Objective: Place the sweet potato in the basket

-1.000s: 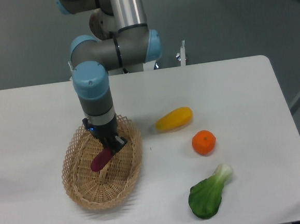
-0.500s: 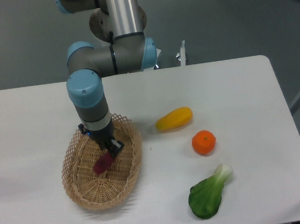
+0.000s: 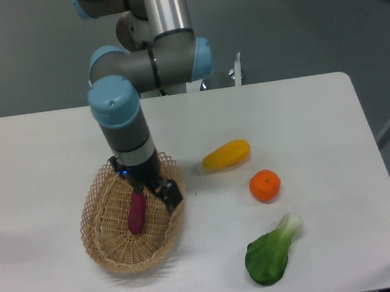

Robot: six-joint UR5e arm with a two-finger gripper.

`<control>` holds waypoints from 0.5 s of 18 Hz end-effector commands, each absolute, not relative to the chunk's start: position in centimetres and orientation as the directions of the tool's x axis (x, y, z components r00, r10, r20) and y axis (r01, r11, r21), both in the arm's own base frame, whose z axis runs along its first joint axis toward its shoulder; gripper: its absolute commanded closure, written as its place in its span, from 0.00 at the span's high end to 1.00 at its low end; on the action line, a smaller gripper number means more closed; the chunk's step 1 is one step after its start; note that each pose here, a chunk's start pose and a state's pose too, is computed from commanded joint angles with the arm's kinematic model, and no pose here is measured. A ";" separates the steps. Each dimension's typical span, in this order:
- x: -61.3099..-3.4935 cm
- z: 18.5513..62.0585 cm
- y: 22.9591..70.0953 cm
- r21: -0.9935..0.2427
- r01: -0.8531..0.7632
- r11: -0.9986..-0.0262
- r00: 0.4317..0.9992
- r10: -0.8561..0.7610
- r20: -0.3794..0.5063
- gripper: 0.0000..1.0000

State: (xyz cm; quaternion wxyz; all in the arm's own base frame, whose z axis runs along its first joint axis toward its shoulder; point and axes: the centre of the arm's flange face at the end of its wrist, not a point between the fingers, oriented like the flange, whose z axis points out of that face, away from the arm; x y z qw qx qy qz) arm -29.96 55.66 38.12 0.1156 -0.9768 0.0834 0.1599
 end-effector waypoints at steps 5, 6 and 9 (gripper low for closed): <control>-38.8 42.3 52.1 -0.215 -0.175 -0.961 0.918 -0.080 -0.389 1.00; -40.1 42.5 51.1 -0.185 -0.207 -0.961 0.913 -0.121 -0.390 1.00; -43.8 42.7 47.5 -0.105 -0.264 -0.959 0.908 -0.211 -0.362 1.00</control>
